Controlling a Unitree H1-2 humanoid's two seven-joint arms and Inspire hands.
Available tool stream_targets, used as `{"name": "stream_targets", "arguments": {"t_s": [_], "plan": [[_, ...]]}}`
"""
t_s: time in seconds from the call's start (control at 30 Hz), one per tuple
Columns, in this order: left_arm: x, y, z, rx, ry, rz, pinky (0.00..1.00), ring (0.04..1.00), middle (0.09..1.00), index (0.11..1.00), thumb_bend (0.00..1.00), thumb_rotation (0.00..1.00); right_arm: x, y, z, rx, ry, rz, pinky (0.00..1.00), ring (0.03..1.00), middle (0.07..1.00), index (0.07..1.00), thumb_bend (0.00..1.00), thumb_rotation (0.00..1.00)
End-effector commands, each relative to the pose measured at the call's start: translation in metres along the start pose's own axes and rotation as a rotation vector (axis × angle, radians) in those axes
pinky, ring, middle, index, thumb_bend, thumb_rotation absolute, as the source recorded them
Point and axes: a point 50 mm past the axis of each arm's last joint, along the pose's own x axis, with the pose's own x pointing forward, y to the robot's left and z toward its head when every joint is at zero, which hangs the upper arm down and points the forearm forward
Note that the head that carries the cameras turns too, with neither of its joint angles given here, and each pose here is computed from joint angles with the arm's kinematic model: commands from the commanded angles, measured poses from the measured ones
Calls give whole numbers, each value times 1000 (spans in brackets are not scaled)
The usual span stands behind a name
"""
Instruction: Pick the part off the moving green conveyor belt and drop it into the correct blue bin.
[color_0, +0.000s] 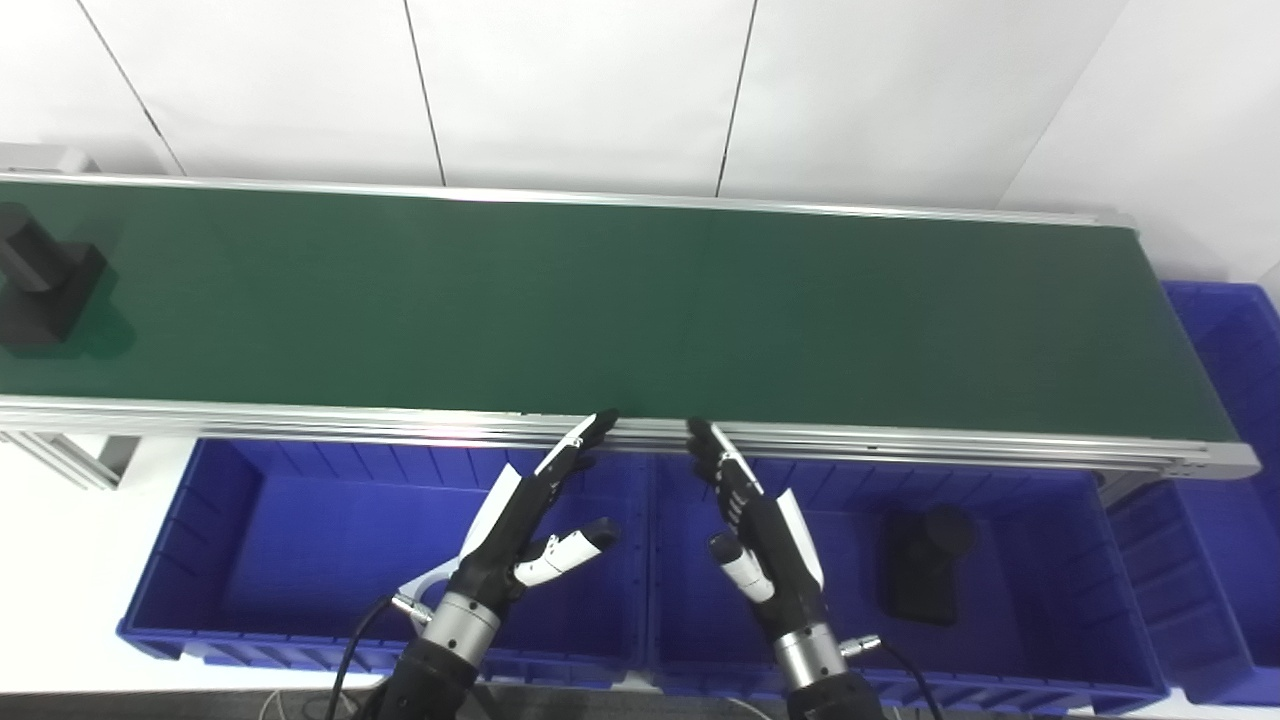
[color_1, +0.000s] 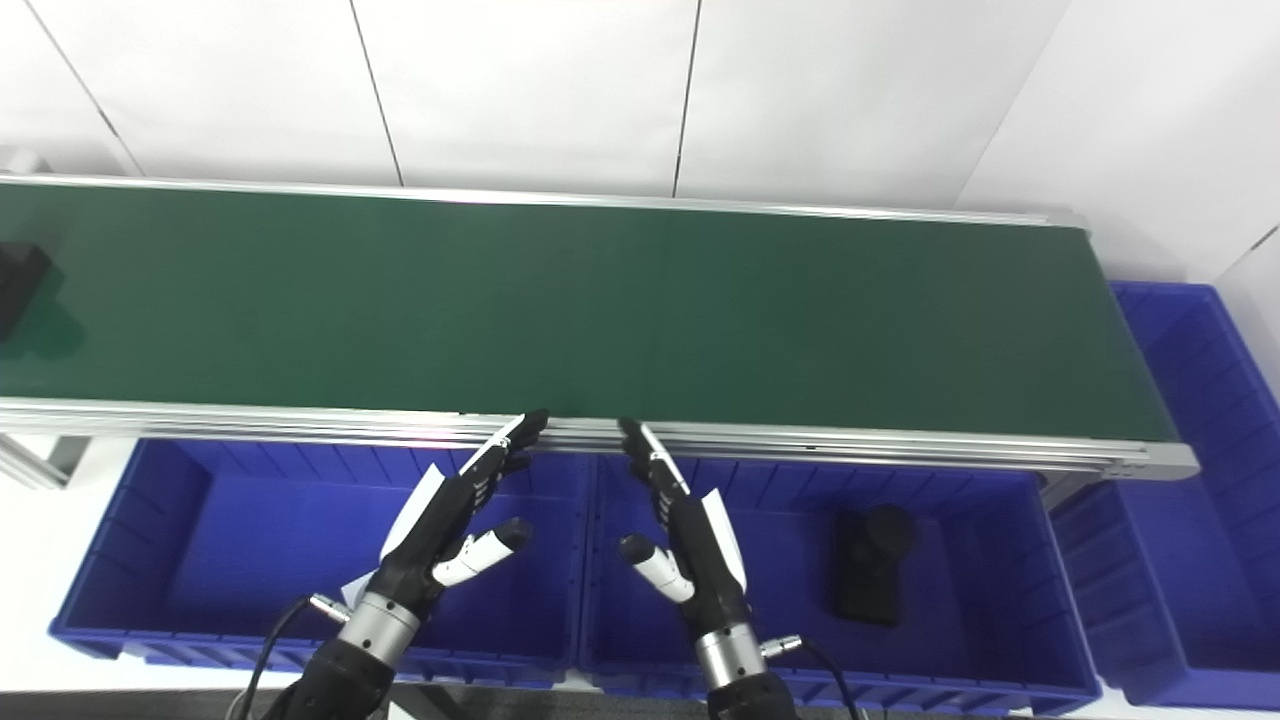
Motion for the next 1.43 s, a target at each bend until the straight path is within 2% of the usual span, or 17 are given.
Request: {"name": "stream_targets", "arguments": {"t_s": [0.0, 0.13, 0.67, 0.9, 0.97, 1.13, 1.27, 1.4], "plan": [[4, 2, 11, -7, -72, 18, 905, 946, 941, 922, 854, 848, 6, 8, 12, 12, -71, -10, 948, 968, 983, 963, 943, 940], [2, 2, 9, -34, -77, 30, 912, 945, 938, 924, 834, 825, 5, 10, 11, 20, -68, -11, 938, 963, 980, 971, 935, 932], [-1, -6, 5, -90, -63, 55, 935, 943, 934, 911, 908, 826, 6, 1, 7, -13, -60, 8, 943, 965, 972, 951, 959, 933], [-3, -10, 5, -124, -79, 67, 932, 940, 935, 916, 856, 807, 5, -6, 6, -4, -55, 9, 946, 965, 967, 942, 976, 914], [-4, -12, 5, -126, -75, 69, 953, 964, 955, 933, 853, 823, 4, -8, 6, -9, -55, 12, 948, 969, 971, 946, 982, 922], [-7, -15, 4, -117, -68, 36, 997, 999, 998, 992, 866, 837, 3, -9, 4, -15, -50, 13, 945, 966, 971, 949, 991, 928], [-7, -17, 5, -103, -77, 1, 1000, 1000, 1000, 1000, 841, 842, 3, -9, 4, -16, -49, 20, 960, 975, 979, 959, 978, 933], [-7, -19, 4, -100, -74, -2, 1000, 1000, 1000, 1000, 848, 845, 3, -10, 3, -6, -44, 32, 980, 987, 988, 964, 980, 926]]}}
